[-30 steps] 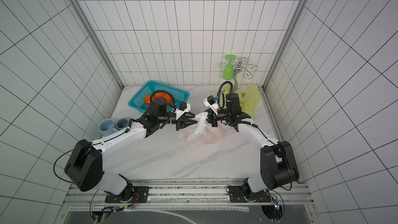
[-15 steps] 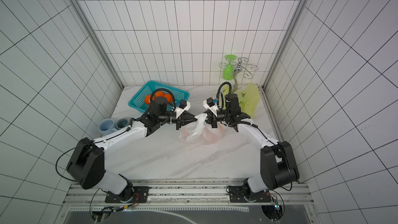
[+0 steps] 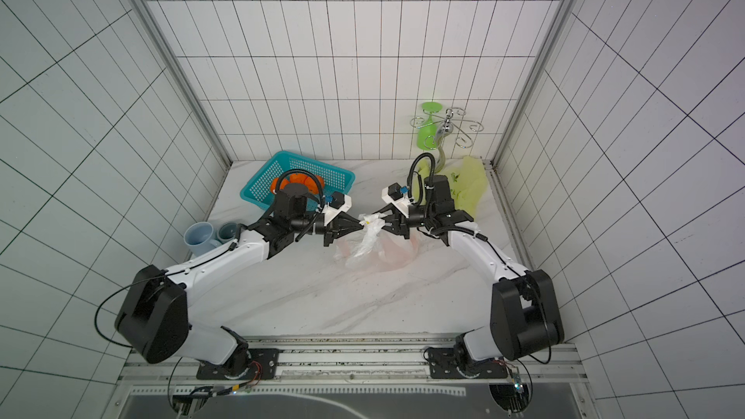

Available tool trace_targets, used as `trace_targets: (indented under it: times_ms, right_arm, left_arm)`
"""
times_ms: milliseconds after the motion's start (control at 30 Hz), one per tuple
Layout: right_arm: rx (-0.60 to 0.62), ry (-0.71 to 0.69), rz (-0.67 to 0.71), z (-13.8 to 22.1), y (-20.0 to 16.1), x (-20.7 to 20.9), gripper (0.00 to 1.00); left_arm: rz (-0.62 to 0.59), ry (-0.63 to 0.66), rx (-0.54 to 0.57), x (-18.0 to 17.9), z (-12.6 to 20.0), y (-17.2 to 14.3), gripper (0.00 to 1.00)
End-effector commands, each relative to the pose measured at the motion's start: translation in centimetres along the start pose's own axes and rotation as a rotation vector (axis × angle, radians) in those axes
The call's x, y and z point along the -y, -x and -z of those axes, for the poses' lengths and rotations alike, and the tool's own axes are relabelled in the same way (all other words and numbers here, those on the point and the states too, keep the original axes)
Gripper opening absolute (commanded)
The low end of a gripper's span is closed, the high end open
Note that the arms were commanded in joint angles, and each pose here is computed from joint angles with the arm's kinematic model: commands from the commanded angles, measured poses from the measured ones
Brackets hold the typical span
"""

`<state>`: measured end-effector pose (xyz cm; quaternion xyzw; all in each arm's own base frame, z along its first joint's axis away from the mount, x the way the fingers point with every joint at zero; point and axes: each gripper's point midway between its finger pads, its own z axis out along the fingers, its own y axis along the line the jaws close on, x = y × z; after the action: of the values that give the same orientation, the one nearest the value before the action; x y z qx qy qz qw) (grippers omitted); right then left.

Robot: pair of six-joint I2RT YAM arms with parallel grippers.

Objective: Place the oranges into plastic bags & tie knots
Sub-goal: Tie the plastic bag at the center of the board.

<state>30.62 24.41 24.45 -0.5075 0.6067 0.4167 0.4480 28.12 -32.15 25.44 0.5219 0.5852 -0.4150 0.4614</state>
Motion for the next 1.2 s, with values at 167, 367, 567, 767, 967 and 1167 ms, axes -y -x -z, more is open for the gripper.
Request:
trace_targets:
  times_ms: [167,367,567,767,967,1167]
  right_arm:
    - [-0.076,-0.048,0.084,1.2,2.5,0.7,0.41]
    - [-0.102,-0.121,0.083,2.4,3.3,1.3,0.49]
    - [-0.132,-0.319,0.089,6.2,4.1,1.4,0.72]
    - [-0.108,-0.290,0.058,6.9,3.9,-2.2,0.72]
    - [-0.054,-0.043,-0.081,3.6,-1.1,-7.3,0.61]
    - [0.055,0.008,-0.110,1.3,-2.5,-8.6,0.57]
  left_arm:
    - [-0.058,0.039,0.044,-0.1,0.6,2.0,0.00]
    - [-0.016,0.104,0.031,-1.2,0.8,1.8,0.00]
    - [0.039,0.138,0.020,-0.8,0.7,1.4,0.00]
    - [0.137,0.163,0.023,-0.6,0.3,1.3,0.00]
    - [0.217,0.182,0.047,-0.9,0.3,1.3,0.00]
    - [0.290,0.184,0.093,-0.9,0.3,1.6,0.00]
